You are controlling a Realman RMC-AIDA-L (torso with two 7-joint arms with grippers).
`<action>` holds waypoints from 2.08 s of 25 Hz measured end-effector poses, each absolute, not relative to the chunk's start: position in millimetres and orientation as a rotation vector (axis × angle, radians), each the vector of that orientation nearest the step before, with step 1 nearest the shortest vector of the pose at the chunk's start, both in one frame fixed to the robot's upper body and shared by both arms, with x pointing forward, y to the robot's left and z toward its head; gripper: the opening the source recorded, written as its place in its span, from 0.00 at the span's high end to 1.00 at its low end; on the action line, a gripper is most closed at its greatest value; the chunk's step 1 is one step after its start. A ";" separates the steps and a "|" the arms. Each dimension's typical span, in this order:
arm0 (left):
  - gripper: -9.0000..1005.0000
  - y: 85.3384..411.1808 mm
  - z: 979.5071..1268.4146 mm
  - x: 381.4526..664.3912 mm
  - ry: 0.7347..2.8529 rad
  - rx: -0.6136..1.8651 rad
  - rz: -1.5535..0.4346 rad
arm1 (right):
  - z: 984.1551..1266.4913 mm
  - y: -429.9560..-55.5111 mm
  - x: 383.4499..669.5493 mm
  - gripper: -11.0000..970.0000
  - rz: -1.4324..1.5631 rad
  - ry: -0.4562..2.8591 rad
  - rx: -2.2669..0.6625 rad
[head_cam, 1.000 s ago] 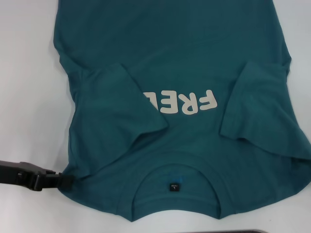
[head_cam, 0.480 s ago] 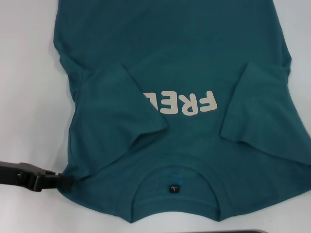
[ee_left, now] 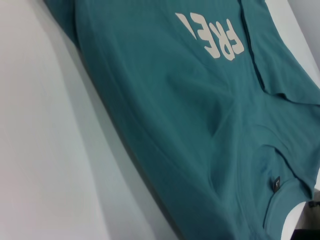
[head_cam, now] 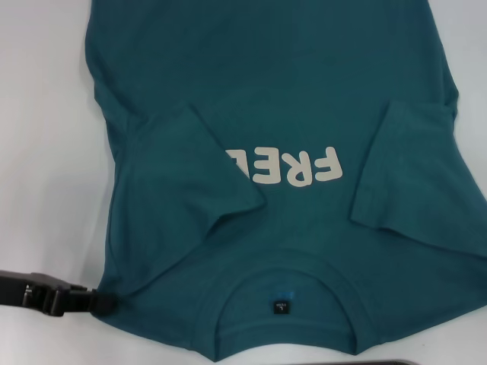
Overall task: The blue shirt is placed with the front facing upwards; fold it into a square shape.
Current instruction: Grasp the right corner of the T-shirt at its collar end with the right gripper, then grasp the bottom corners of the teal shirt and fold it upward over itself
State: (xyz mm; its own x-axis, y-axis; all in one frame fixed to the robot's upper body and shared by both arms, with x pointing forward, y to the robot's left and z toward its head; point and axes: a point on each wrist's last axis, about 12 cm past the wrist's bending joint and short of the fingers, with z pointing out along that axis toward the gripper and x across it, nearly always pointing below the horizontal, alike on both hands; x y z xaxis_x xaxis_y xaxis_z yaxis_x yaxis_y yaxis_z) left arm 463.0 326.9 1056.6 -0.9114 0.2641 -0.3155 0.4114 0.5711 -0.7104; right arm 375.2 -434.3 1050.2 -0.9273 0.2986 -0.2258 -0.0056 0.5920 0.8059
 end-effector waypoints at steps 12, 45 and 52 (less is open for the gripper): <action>0.91 325.2 1052.2 452.6 2.616 0.561 -1.300 | 1051.6 -442.8 361.7 0.96 1.231 2.445 0.268; 0.91 280.6 1124.4 600.9 2.252 0.526 -1.034 | 1075.7 -387.7 517.2 0.96 1.053 2.177 -0.012; 0.92 271.2 1135.3 629.1 2.224 0.460 -0.931 | 1080.9 -371.0 555.4 0.96 0.960 2.138 -0.028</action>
State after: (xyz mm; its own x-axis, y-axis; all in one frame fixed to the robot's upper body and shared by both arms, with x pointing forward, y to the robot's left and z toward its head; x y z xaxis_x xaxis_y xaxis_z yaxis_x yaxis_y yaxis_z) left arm 629.1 271.2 1135.3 -0.7108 0.0606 -0.7008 0.5419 0.6823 -0.4907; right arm 555.4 -371.0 1080.9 -0.6985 0.2749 -0.6607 -0.3113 0.7146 0.6264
